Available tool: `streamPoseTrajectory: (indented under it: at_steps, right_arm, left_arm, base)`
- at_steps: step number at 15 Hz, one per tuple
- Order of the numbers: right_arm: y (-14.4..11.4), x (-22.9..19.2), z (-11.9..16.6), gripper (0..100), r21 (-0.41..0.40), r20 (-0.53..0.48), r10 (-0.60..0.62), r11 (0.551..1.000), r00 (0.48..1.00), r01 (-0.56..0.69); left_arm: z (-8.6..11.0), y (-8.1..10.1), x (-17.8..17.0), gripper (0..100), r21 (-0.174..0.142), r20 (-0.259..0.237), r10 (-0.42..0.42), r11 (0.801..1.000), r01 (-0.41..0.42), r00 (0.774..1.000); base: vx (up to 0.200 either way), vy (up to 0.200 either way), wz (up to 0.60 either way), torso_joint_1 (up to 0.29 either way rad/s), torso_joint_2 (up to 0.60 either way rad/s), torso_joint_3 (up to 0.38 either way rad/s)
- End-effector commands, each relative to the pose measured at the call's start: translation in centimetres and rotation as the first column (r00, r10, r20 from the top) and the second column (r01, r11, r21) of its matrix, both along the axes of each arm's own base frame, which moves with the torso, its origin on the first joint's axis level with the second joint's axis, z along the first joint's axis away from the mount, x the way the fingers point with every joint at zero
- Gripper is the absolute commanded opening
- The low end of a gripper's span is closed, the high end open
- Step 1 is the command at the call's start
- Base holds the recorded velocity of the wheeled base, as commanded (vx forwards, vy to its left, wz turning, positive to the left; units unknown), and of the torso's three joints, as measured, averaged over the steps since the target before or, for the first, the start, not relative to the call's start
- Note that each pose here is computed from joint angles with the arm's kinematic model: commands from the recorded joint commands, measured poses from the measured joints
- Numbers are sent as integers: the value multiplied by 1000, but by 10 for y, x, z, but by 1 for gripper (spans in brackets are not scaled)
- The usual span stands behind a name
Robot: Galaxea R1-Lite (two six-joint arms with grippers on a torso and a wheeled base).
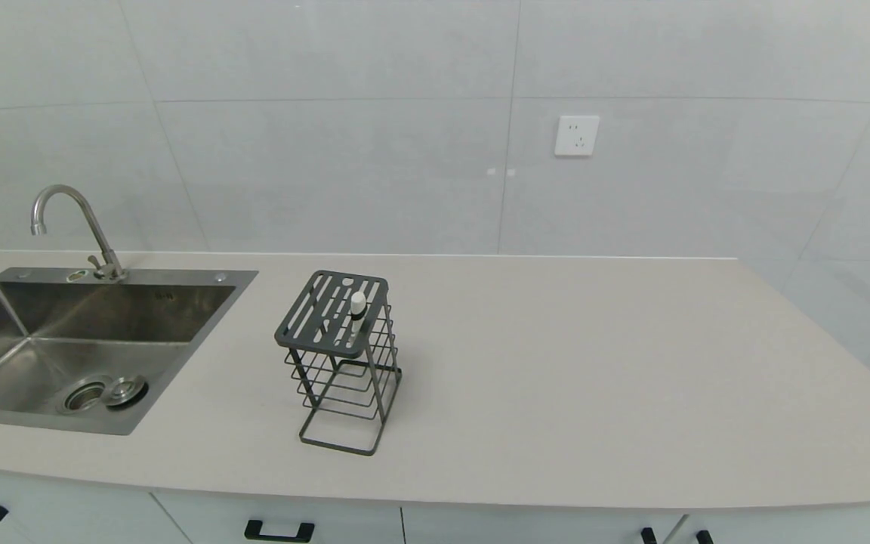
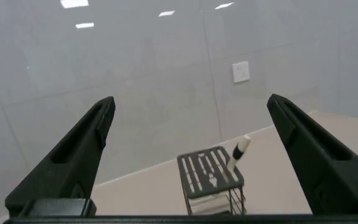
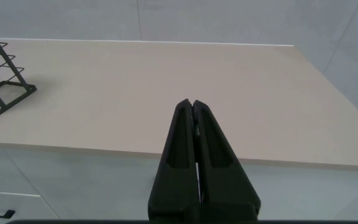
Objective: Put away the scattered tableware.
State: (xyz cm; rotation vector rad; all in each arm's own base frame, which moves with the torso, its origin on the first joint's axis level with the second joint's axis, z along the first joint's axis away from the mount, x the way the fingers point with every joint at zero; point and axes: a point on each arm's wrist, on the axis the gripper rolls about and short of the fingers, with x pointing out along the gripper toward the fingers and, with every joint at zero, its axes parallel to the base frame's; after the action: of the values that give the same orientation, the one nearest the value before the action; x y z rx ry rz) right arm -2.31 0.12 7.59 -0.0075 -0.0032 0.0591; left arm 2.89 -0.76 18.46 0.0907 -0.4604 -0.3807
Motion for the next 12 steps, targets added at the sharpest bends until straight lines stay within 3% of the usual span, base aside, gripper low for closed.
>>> streamPoseTrajectory:
  at_steps: [1, 2, 3, 4, 5, 7, 8, 9, 10, 11, 12]
  right_arm:
    - [0, 0, 0, 0, 0, -1, 1, 1000, 1000, -1]
    - [0, 0, 0, 0, 0, -1, 1, 1000, 1000, -1]
    - [0, 0, 0, 0, 0, -1, 1, 1000, 1000, -1]
    - [0, 0, 0, 0, 0, -1, 1, 1000, 1000, -1]
    - [0, 0, 0, 0, 0, -1, 1, 1000, 1000, -1]
    - [0, 0, 0, 0, 0, -1, 1, 1000, 1000, -1]
    - [0, 0, 0, 0, 0, -1, 1, 1000, 1000, -1]
    - [0, 0, 0, 0, 0, -1, 1, 1000, 1000, -1]
    - [0, 0, 0, 0, 0, -1, 1, 1000, 1000, -1]
    - [0, 0, 0, 0, -2, -1, -1, 1000, 1000, 1]
    - [0, 0, 0, 0, -2, -1, -2, 1000, 1000, 2]
  left_arm:
    - [-40, -6, -55, 100, -12, 54, 17, 1000, -16, 998]
    - [-52, -6, -58, 100, -1, 6, 14, 1000, -14, 1000]
    - [-51, -6, -56, 100, -14, -12, 5, 1000, -5, 1000]
    - [-42, -4, -59, 100, -63, -23, -150, 987, 148, 988]
    - [-36, -3, -54, 100, -78, -68, -212, 975, 206, 975]
    - [-55, -3, -55, 100, -81, -101, -212, 975, 205, 972]
    - [-73, -3, -61, 100, -74, -161, -168, 985, 157, 973]
    - [-79, -3, -59, 100, -63, -203, -129, 991, 119, 970]
    - [-86, 1, -55, 100, -33, -242, 70, 996, -80, 968]
    - [-96, 3, -53, 100, 22, -320, 189, 981, -192, 929]
    - [-102, 4, -52, 100, 51, -358, 221, 975, -218, 907]
  base:
    - [0, 0, 0, 0, 0, 0]
    - [0, 0, 0, 0, 0, 0]
    - [0, 0, 0, 0, 0, 0]
    - [0, 0, 0, 0, 0, 0]
    - [0, 0, 0, 0, 0, 0]
    - [0, 0, 0, 0, 0, 0]
    - [0, 0, 0, 0, 0, 0]
    - [0, 0, 0, 0, 0, 0]
    - [0, 0, 0, 0, 0, 0]
    - [0, 0, 0, 0, 0, 0]
    - [0, 0, 0, 0, 0, 0]
